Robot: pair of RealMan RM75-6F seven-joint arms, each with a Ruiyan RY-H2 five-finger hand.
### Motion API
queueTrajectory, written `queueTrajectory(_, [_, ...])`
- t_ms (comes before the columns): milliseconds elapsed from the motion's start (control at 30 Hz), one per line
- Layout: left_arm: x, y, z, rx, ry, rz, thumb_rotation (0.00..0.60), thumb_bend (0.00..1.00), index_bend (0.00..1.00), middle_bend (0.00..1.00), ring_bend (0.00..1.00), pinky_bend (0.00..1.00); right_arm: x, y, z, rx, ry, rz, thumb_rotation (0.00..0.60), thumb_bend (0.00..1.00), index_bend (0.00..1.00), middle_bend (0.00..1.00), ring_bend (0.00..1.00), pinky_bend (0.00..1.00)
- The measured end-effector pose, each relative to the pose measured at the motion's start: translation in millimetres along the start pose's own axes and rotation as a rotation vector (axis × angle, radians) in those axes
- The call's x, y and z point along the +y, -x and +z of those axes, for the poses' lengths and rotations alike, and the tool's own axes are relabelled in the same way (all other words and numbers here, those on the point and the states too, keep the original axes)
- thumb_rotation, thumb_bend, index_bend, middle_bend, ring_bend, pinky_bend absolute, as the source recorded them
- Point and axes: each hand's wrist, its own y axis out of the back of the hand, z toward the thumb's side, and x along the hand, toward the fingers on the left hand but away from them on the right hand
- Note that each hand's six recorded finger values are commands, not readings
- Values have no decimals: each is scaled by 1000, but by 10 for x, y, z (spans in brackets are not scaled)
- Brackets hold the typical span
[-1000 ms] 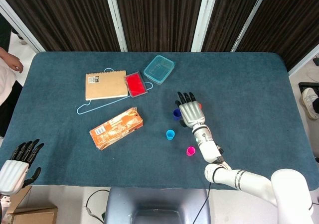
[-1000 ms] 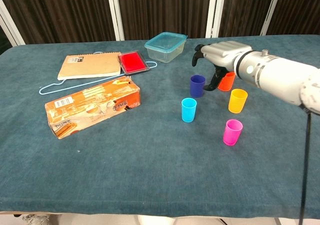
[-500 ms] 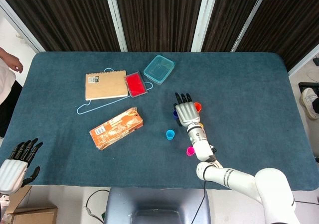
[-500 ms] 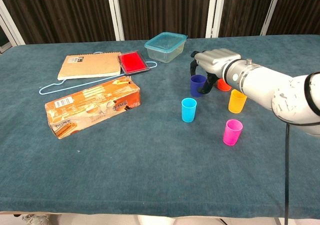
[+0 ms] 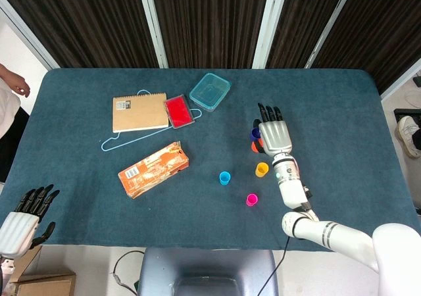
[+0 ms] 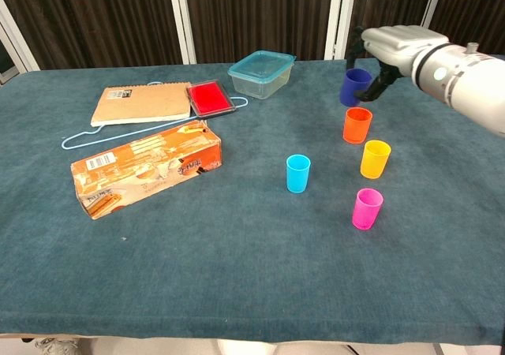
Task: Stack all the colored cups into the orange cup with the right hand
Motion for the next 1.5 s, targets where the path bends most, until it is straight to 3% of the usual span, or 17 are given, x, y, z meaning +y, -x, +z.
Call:
queueTrajectory(233, [-23,-13,16,-4,-5,-5,600,422,0,0,0,93,-108,17,-87,-18,-12,32,600,513,572,9,0,0])
queueTrajectory(333, [-22,-15,5,0,-5,-4,600,422,0,0,0,93,-175,36,-80,-19,-22,46,600,513,478,10,0,0])
queueTrajectory(500, [-14,-3,-3,-1,-3,-1,600,420,0,0,0,92,-288,43,-96,-34,-46,87,600,513,124,0,0,0])
queueTrajectory(600, [-3,10,-2,-4,-1,4,600,420,0,0,0,92,-284,12,-69,-22,-37,97,600,512,47,0,0,0])
queueTrajectory(833, [3,27,1,-9,-1,9,600,420,0,0,0,92,-137,-240,37,83,4,76,600,481,102,0,0,0])
queueTrajectory(1033, [-15,27,12,-14,-2,2,600,419,0,0,0,93,-37,-723,-44,202,5,97,600,479,174,0,0,0])
queueTrajectory(1167, [-30,28,38,-23,-3,-3,600,420,0,0,0,92,-185,-941,-241,213,-57,160,600,479,219,0,0,0])
queueTrajectory(1367, [-41,31,47,-25,-3,-7,600,419,0,0,0,92,-386,-861,-292,193,-88,184,600,478,271,0,0,0])
queueTrajectory(1500, [-31,31,34,-22,1,-3,600,419,0,0,0,93,-522,-774,-270,182,-103,197,600,479,363,0,0,10])
